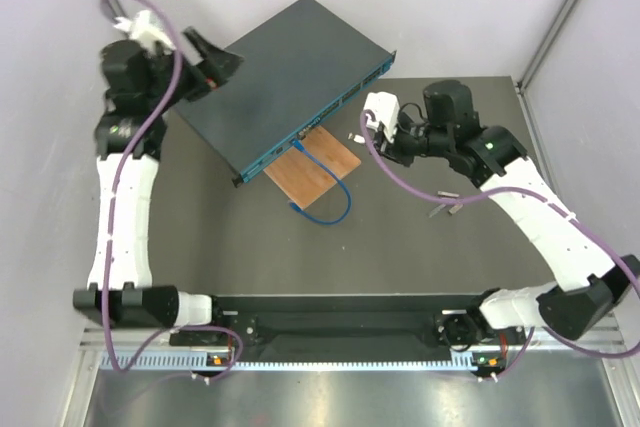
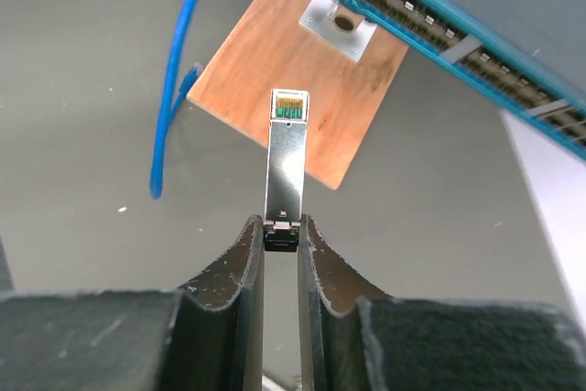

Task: Insert the plug into the switch port

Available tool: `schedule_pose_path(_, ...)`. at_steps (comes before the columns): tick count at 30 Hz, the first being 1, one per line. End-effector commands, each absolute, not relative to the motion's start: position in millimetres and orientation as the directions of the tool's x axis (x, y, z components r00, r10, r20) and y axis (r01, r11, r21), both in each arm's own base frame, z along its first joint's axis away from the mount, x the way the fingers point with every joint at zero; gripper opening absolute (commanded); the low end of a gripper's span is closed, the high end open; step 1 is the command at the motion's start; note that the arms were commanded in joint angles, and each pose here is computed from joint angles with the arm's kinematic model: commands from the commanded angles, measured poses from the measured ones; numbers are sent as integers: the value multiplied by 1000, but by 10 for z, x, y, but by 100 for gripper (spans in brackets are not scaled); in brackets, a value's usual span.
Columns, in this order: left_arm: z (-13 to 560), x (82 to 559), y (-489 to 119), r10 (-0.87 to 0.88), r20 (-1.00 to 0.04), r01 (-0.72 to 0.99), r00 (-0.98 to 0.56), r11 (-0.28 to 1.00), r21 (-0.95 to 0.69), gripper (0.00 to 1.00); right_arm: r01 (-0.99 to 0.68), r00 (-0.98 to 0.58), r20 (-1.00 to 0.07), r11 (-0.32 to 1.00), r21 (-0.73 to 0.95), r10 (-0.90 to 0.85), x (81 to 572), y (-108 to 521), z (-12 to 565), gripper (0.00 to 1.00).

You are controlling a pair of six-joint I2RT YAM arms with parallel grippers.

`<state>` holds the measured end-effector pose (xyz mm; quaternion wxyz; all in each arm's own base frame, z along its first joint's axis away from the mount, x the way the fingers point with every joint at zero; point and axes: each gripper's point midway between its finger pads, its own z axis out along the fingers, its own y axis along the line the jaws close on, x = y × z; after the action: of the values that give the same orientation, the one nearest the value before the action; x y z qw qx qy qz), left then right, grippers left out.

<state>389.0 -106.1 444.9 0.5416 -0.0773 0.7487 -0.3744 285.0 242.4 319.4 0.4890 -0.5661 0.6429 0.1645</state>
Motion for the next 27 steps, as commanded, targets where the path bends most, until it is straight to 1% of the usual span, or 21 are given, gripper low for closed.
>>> schedule_pose_path(1,4732,3681,-358,-458,-877,123,-143,871,-475,99,-889,20,-841,376,-263,-540,2917,2438,3261,0)
schedule_pose_path(3,4775,3574,-244,-370,-923,114,-105,918,-380,99,-877,-10,-850,412,-245,-527,2982,2447,3247,1)
schedule_pose_path(4,4756,3559,-216,-356,-928,101,-105,925,-366,99,-866,-42,-867,451,-217,-497,3027,2473,3260,2)
schedule_pose_path(6,4728,3521,-264,-307,-945,141,-111,936,-321,99,-864,-56,-866,459,-207,-496,3063,2495,3226,3)
schedule_pose_path(8,4601,3531,-337,-295,-945,182,-142,930,-318,99,-885,-35,-865,417,-205,-500,3035,2554,3226,0)
schedule_pose_path(10,4501,3589,-384,-306,-937,200,-171,920,-337,99,-865,-61,-863,459,-205,-501,3127,2662,3232,0)
schedule_pose_path(11,4483,3600,-406,-305,-935,209,-180,917,-339,99,-842,-99,-837,493,-217,-538,3173,2635,3163,0)
schedule_pose_path(12,4449,3625,-430,-306,-933,219,-191,913,-344,99,-842,-133,-813,498,-209,-566,3233,2709,3031,0)
schedule_pose_path(13,4427,3654,-435,-305,-934,225,-188,912,-343,99,-839,-144,-819,507,-197,-556,3208,2796,3102,0)
schedule_pose_path(14,4398,3675,-466,-299,-934,243,-196,908,-342,99,-822,-176,-806,535,-196,-565,3256,2806,3033,0)
schedule_pose_path(17,4358,3703,-584,-278,-937,293,-210,897,-332,98,-787,-206,-815,586,-190,-541,3271,2886,3052,0)
schedule_pose_path(20,4275,3746,-759,-240,-940,350,-241,882,-315,98,-766,-214,-832,617,-183,-512,3253,2978,3076,0)
schedule_pose_path(23,4189,3741,-987,-175,-947,415,-271,866,-279,99,-774,-221,-829,609,-171,-514,3207,3104,3015,0)
schedule_pose_path(26,4063,3765,-1179,-114,-950,442,-290,865,-239,99,-770,-236,-839,621,-147,-491,3208,3175,3019,0)
schedule_pose_path(27,4007,3754,-1229,-97,-948,450,-304,862,-233,99,-751,-257,-837,645,-142,-483,3245,3170,2999,0)
